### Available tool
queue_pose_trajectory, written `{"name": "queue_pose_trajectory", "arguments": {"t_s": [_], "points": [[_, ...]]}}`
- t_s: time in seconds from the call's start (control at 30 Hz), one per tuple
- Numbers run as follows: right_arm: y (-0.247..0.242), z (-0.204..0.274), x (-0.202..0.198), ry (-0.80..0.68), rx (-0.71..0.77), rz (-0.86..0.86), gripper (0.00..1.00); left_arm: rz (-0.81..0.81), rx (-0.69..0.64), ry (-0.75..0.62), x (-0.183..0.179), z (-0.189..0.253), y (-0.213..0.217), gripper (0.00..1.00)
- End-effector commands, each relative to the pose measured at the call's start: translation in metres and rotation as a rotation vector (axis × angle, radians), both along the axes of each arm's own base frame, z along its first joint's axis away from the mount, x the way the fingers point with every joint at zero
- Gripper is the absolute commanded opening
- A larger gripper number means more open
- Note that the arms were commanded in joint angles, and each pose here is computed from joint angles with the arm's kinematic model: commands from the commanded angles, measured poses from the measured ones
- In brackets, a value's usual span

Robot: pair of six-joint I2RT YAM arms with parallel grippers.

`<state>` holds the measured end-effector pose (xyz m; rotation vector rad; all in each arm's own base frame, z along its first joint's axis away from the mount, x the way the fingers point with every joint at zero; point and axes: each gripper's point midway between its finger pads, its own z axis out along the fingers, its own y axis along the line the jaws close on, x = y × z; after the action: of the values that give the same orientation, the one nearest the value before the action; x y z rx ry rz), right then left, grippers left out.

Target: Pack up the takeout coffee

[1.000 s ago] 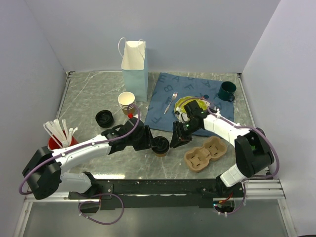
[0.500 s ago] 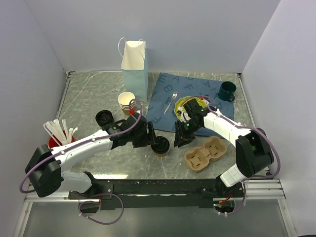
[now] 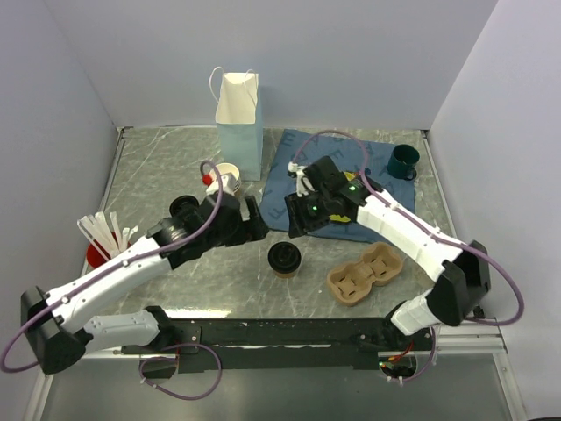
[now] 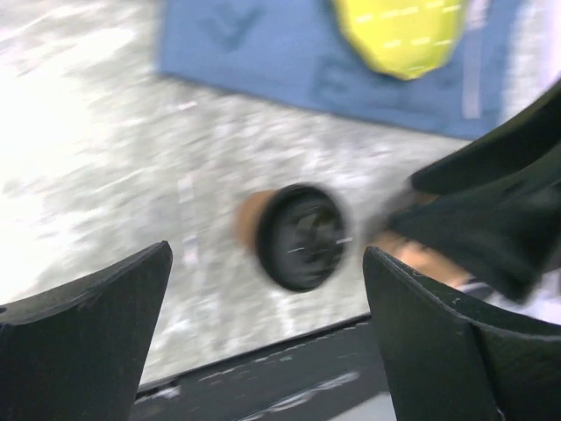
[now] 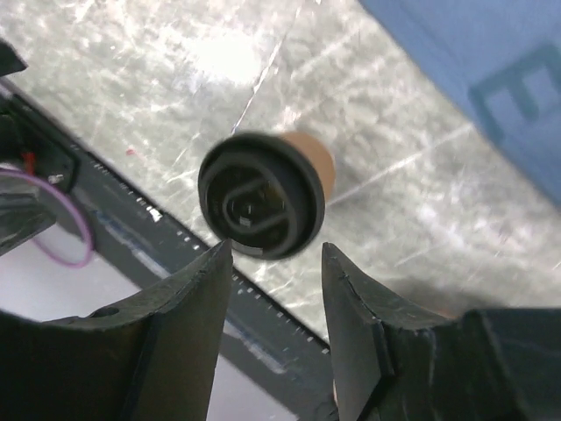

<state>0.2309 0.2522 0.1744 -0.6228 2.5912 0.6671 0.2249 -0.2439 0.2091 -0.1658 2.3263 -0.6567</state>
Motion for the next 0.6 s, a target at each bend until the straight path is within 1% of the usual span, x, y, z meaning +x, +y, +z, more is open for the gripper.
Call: {"name": "queue_pose_trajectory", "arguments": {"t_s": [0.0, 0.17, 0.37, 0.57], "points": [[0.0, -0.001, 0.026, -0.096, -0.096, 0.048, 0.53, 0.081, 0.101, -0.029, -0.007, -0.015, 0.041, 0.97], [0.013, -0.015, 0.022, -0.074, -0.073, 0.153, 0.49, 0.13, 0.087, -0.089, -0.012, -0.006, 0.063, 0.97], [0.026, -0.021, 0.011, -0.033, -0.015, 0.209, 0.46, 0.166, 0.074, -0.139, -0.015, 0.001, 0.079, 0.97], [0.029, -0.041, 0.002, 0.0, -0.07, 0.229, 0.45, 0.169, 0.103, -0.125, -0.016, -0.008, 0.082, 0.97]]}}
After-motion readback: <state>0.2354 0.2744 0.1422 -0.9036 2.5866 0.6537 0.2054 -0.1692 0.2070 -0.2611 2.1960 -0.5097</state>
